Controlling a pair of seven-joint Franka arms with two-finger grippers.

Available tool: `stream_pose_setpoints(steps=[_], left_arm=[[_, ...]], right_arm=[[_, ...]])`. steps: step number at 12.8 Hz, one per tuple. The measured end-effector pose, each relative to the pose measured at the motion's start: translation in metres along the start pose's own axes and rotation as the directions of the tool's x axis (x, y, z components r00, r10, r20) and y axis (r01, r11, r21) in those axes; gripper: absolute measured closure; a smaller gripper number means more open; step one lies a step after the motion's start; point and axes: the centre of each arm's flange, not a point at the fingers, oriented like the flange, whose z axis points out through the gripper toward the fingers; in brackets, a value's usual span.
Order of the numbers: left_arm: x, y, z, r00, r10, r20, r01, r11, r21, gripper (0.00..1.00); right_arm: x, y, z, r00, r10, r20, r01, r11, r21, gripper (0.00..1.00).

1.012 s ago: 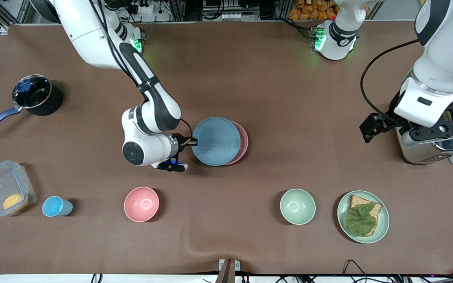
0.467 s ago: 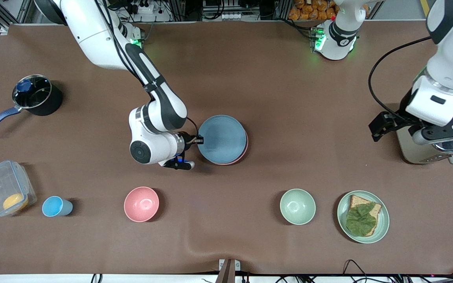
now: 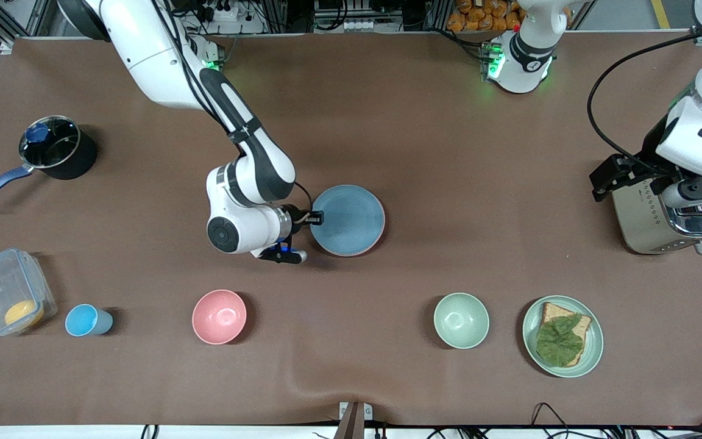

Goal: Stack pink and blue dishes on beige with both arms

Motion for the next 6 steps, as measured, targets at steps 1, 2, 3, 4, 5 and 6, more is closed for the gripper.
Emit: stream_pose_setpoints(steps=[1,2,3,4,5,6], left_arm=[[0.0,-0.007,-0.003,1.0,0.006,-0.002,-0.006,1.0,-0.002,0.0],[0.001,-0.014,-0.005,1.0,0.012,-0.004,-0.012,1.0,-0.008,0.0],[0.001,-0.02,-0.008,1.0,0.016,-0.006,-0.016,1.0,-0.013,0.0],[0.001,-0.024,-0.01,1.0,0.017,-0.008,-0.017,1.0,-0.016,0.0],[0.0,-0.025,-0.012,1.0,0.018,-0.01,-0.018,1.0,-0.018,0.0],[-0.001,-0.024,-0.013,1.0,0.019,-0.007,-0.019,1.0,-0.019,0.0]], right_arm=[[0.003,0.002,-0.007,1.0,0.003,-0.005,-0.003,1.0,0.005,0.28],[0.007,0.006,-0.015,1.0,0.01,-0.002,-0.01,1.0,0.008,0.17],[0.011,0.014,-0.027,1.0,0.022,0.012,-0.022,1.0,0.012,0.06],[0.016,0.026,-0.045,0.999,0.037,0.039,-0.038,0.999,0.018,0.0],[0.02,0.041,-0.069,0.997,0.049,0.067,-0.051,0.999,0.02,0.0],[0.023,0.06,-0.1,0.996,0.058,0.072,-0.059,0.998,0.012,0.0]])
